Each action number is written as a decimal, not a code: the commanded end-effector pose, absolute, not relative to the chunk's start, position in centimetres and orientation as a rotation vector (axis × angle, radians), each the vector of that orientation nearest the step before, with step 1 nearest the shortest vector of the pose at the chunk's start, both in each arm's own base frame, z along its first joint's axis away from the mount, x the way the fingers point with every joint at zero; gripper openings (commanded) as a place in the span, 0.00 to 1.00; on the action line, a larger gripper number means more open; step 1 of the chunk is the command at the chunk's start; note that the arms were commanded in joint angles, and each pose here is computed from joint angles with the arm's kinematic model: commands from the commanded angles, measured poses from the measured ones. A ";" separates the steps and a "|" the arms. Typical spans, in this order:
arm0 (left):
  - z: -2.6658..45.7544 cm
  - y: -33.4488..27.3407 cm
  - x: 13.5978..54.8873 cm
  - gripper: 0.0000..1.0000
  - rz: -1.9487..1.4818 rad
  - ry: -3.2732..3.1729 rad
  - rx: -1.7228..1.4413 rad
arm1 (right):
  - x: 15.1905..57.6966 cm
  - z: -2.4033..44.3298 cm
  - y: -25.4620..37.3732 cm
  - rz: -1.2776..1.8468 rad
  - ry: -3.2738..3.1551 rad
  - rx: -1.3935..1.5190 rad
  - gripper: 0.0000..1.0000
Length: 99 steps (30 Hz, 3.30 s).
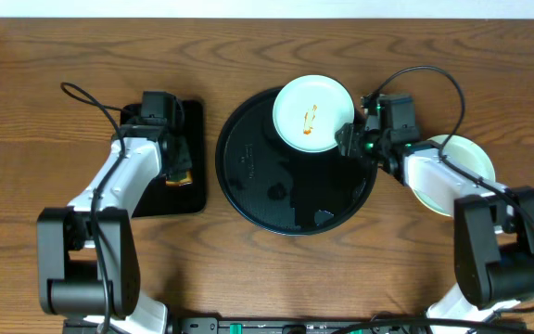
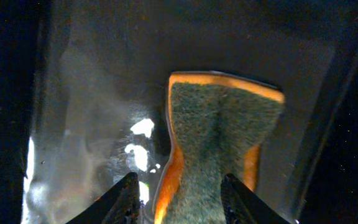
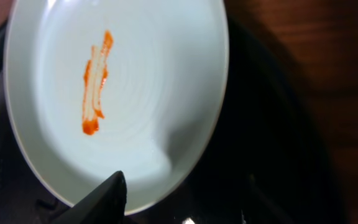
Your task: Clean dirty plates on tray and stack at the side
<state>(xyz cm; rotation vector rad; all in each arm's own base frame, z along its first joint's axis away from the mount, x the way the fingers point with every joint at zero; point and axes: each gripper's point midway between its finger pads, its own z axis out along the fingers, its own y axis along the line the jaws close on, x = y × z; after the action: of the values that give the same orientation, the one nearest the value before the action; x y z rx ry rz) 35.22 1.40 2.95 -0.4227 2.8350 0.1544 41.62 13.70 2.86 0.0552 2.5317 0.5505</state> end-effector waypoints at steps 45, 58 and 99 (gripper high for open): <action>2.1 -0.5 34.8 0.44 -0.003 2.869 -0.453 | 37.7 0.5 13.6 0.432 2.719 0.127 0.01; 3.3 -0.6 35.7 0.45 -0.036 2.800 -0.531 | 37.5 0.4 13.6 0.430 2.725 0.128 0.01; 4.6 -1.6 36.5 0.37 -0.136 2.757 -0.491 | 37.3 0.3 13.5 0.426 2.737 0.129 0.01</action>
<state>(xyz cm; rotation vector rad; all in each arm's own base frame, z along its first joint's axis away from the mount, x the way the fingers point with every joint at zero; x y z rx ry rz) 37.36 -1.65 6.88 -0.4909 2.6888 -0.1537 37.74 13.28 0.42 0.1762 2.7229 0.4391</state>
